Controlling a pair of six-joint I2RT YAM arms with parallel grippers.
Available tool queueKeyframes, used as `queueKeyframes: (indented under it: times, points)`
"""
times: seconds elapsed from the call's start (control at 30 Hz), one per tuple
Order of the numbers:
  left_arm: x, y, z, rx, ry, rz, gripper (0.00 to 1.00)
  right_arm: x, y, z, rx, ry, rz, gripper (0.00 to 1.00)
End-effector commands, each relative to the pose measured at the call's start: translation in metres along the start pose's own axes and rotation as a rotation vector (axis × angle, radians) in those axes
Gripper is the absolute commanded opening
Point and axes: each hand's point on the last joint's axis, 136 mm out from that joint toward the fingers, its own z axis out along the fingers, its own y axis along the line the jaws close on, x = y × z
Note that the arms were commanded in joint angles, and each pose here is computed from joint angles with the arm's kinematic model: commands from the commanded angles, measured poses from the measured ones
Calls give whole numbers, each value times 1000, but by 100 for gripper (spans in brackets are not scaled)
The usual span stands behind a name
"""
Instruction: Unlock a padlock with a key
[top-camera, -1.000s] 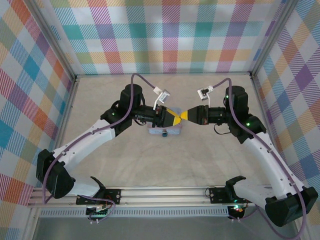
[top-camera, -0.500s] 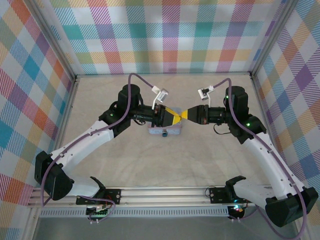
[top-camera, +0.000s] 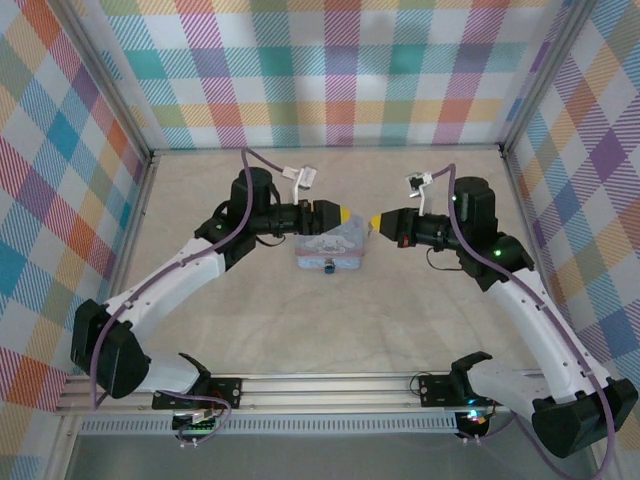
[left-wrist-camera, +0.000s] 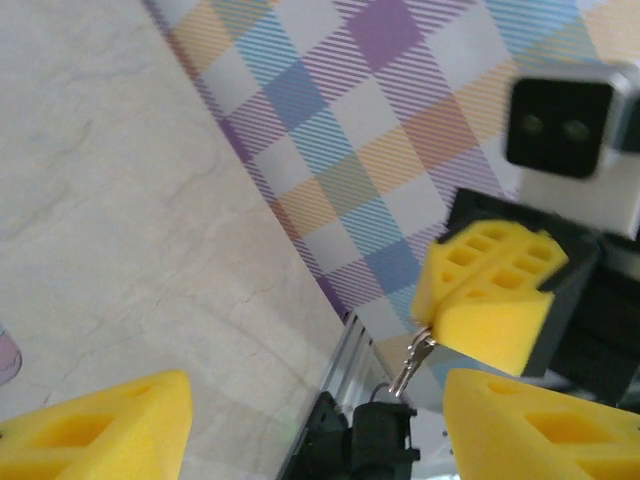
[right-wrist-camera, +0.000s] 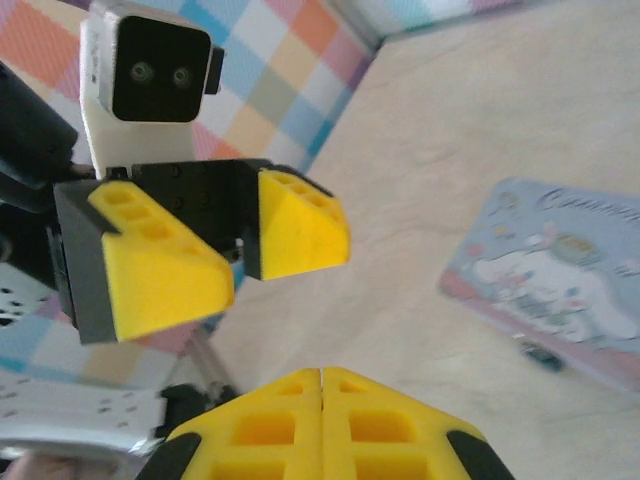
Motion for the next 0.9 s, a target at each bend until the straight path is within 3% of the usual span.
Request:
queueKeyframes:
  times: [0.0,0.17,0.4,0.53,0.7,0.87]
  points:
    - [-10,11,10,-1,3,-187,67,-17,-20,-4,136,-106,-183,0]
    - [-20,-2,18,62,30,-316,69,-40,-23,-7,208,-230,-393,0]
    - [-36,-29,24,217,60,-484,71,-54,7,-17,180,-415,-752,0]
    - [-40,-40,26,277,82,-569,71,-54,26,-20,145,-449,-872,0]
    - [-32,-57,34,306,155,-584,63,-49,44,-18,110,-470,-972,0]
    - [-30,-70,39,343,193,-591,60,-43,47,-13,114,-457,-1025,0]
